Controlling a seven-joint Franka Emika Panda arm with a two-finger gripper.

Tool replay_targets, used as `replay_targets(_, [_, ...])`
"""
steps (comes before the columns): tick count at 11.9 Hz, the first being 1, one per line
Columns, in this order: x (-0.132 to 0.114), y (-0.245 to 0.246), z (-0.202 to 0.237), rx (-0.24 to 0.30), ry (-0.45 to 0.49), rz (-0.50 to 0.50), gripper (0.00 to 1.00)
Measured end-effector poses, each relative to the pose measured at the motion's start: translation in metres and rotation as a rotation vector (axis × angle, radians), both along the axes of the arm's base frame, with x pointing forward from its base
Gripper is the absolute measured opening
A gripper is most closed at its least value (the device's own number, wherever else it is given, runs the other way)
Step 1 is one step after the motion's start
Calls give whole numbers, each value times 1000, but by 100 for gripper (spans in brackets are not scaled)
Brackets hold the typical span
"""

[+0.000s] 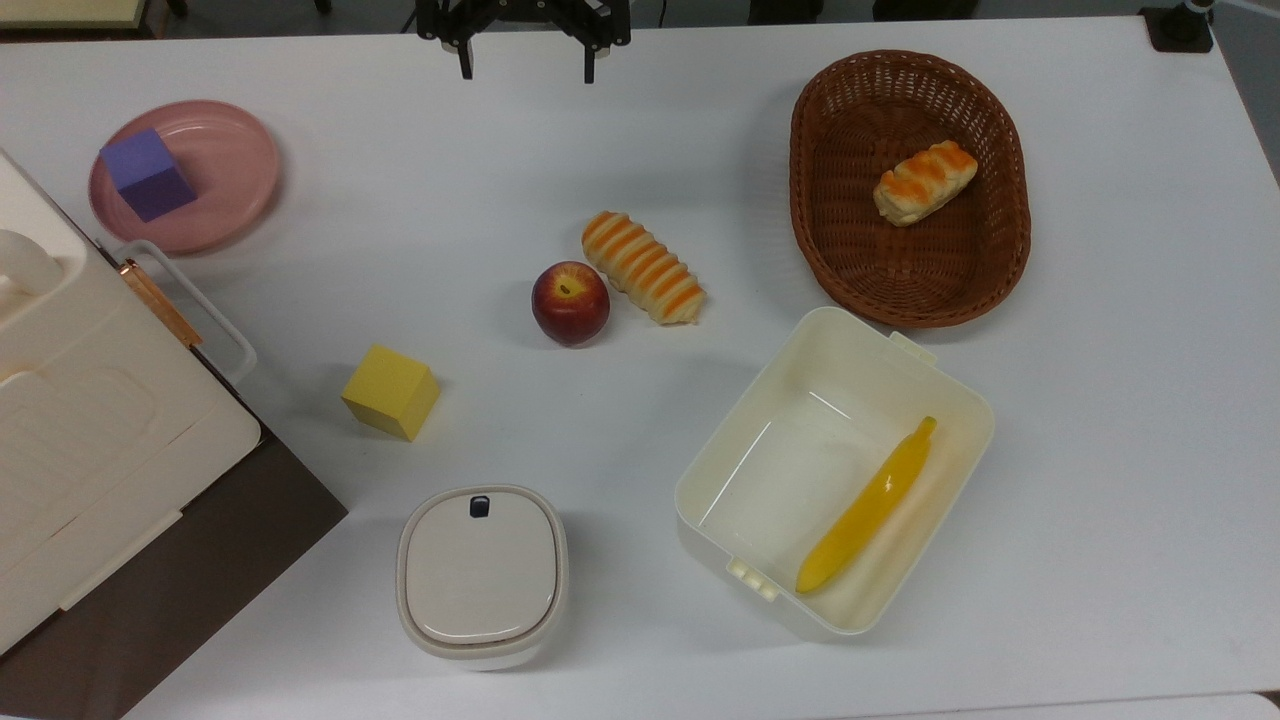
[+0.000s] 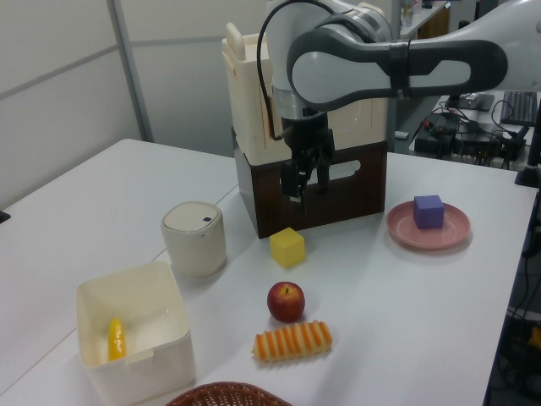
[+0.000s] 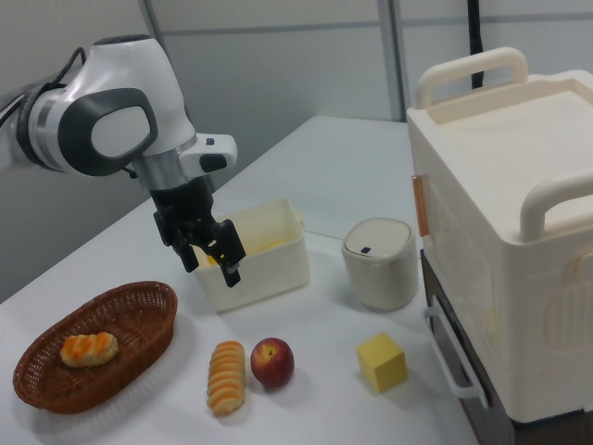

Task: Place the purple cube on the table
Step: 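Move the gripper over the purple cube on the pink plate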

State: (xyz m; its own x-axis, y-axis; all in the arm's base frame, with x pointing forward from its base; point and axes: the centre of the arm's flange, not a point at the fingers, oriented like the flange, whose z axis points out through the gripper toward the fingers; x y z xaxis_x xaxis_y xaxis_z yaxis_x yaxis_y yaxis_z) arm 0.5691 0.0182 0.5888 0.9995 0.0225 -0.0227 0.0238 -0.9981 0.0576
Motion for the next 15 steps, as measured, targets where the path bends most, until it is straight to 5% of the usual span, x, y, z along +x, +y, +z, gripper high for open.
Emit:
replay_targets(8, [0,-37,0,1,3,-18,100])
replay_targets(15, [-29,-226,-9,2,-5,29,100])
